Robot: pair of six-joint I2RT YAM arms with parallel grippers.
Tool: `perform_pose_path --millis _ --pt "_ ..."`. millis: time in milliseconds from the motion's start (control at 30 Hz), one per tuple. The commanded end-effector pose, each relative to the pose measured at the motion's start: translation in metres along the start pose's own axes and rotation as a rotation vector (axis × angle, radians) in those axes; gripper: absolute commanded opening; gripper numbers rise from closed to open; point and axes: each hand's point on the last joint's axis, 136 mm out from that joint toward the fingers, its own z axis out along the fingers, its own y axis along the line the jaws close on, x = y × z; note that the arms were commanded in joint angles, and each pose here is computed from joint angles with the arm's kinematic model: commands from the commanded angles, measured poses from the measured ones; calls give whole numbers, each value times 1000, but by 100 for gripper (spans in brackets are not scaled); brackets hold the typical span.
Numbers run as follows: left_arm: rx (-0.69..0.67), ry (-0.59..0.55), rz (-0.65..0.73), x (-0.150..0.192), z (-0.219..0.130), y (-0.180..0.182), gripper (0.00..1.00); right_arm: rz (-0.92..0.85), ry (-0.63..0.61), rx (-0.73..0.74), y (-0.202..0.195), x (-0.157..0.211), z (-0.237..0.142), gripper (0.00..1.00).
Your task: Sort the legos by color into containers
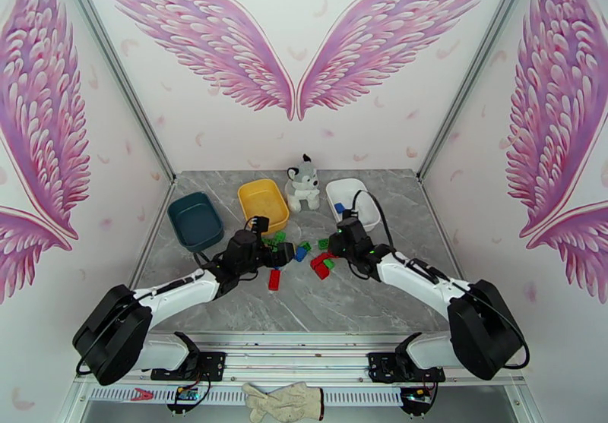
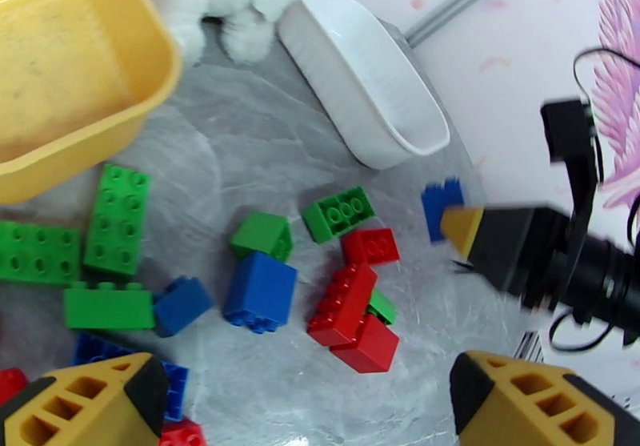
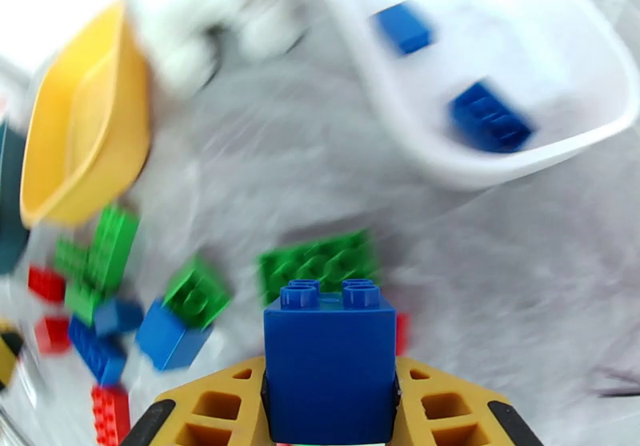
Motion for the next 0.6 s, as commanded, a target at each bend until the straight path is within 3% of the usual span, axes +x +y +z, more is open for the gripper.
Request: perform_pose_path --millis 0,267,567 --pt "32 69 87 8 18 -19 98 86 -55 2 -13 -26 -1 26" --pt "18 126 212 24 34 -41 97 163 -62 72 -34 -84 32 26" --pt "-22 76 241 15 20 -39 97 148 7 136 -37 -114 73 52"
